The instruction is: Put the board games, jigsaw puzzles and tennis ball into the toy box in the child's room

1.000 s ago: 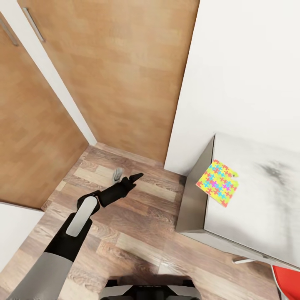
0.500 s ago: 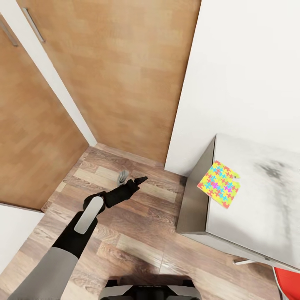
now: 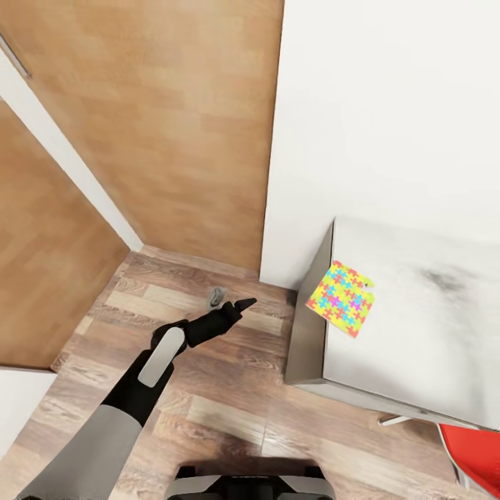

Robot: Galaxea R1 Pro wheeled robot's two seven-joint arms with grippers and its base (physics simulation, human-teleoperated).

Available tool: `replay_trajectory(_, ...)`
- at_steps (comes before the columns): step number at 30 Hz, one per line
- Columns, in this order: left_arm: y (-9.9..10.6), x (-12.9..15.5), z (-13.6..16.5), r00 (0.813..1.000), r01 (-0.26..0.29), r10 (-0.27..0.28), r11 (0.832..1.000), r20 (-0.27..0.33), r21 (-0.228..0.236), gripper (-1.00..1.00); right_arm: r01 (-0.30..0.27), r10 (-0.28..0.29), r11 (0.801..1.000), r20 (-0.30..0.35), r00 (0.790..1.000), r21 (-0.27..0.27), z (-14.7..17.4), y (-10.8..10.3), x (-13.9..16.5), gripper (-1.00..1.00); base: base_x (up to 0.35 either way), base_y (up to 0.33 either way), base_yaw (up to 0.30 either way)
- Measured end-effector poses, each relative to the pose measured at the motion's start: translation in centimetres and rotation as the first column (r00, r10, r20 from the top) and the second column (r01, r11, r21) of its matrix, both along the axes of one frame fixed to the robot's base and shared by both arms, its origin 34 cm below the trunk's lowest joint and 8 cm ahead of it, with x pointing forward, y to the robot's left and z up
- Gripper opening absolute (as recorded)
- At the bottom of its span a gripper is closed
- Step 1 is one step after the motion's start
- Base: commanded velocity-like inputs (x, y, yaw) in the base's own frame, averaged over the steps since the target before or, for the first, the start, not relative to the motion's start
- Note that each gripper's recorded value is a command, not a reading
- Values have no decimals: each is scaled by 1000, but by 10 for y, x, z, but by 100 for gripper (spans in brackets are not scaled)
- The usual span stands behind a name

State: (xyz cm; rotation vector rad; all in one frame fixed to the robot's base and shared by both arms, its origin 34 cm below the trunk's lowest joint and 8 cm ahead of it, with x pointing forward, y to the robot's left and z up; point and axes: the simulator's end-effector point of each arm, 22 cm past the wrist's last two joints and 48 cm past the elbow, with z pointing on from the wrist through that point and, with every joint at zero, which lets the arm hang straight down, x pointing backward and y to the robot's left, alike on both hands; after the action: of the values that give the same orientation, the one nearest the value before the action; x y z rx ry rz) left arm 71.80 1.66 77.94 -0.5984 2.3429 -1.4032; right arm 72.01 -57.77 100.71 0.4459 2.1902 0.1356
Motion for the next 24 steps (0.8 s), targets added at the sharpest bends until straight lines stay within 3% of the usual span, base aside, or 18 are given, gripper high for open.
replay_trajectory(12,-4,5,3,1000,-5,6,1000,31,-9,100,0,0,1000,0,1000,1,0,0,0,100,0,0,-270)
replay_trajectory(24,-3,7,8,999,-11,12,1000,51,-25,100,-1,1,1000,0,1000,1,0,1,0,100,0,0,-93)
